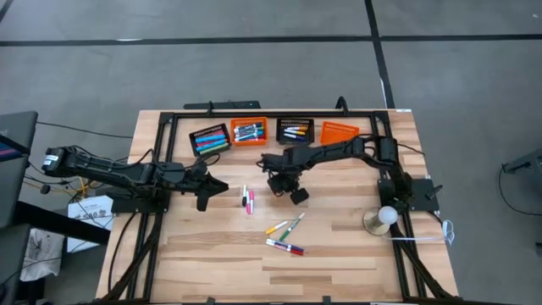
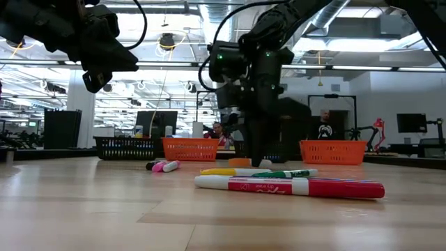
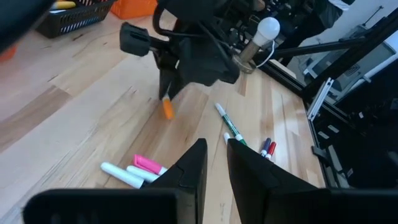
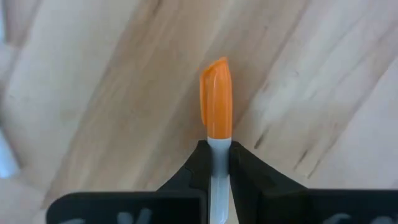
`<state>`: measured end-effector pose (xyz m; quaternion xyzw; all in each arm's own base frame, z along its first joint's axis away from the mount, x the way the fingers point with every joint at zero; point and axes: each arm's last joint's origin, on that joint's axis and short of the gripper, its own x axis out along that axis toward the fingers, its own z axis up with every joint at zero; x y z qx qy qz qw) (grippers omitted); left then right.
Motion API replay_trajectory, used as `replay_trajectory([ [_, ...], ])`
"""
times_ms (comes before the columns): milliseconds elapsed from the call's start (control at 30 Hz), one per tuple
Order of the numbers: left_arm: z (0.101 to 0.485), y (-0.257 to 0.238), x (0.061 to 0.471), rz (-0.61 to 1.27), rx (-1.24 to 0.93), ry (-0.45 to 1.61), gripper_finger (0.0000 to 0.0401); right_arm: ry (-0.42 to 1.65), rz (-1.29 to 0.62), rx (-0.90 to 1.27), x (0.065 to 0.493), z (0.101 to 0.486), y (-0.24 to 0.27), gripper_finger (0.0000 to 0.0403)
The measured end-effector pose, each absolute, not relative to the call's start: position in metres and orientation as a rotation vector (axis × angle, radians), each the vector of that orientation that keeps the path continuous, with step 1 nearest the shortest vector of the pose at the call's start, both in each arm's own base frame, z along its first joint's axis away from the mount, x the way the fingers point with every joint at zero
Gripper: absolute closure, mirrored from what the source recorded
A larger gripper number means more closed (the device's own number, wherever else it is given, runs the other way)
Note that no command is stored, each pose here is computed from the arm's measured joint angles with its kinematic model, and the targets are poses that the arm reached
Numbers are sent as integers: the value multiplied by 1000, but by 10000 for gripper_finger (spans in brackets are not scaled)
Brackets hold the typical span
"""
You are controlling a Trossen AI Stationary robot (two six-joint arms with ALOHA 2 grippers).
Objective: Pick & Place Markers
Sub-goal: Put the orange mini highlighter into the right black bin
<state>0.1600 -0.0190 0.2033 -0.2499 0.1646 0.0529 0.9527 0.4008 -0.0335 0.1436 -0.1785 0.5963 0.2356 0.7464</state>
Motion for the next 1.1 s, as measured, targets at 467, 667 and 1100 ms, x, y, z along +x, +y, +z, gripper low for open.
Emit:
replay_trajectory([
  [467, 203, -19, 160, 107, -507, 334, 339, 1317, 488, -261, 395, 146, -58, 379],
  [667, 203, -19, 160, 106, -504, 335, 339, 1305, 511, -156, 397, 167, -73, 375],
  [1100, 203, -19, 160, 106, -504, 335, 339, 1016, 635, 167, 395, 255, -138, 374],
])
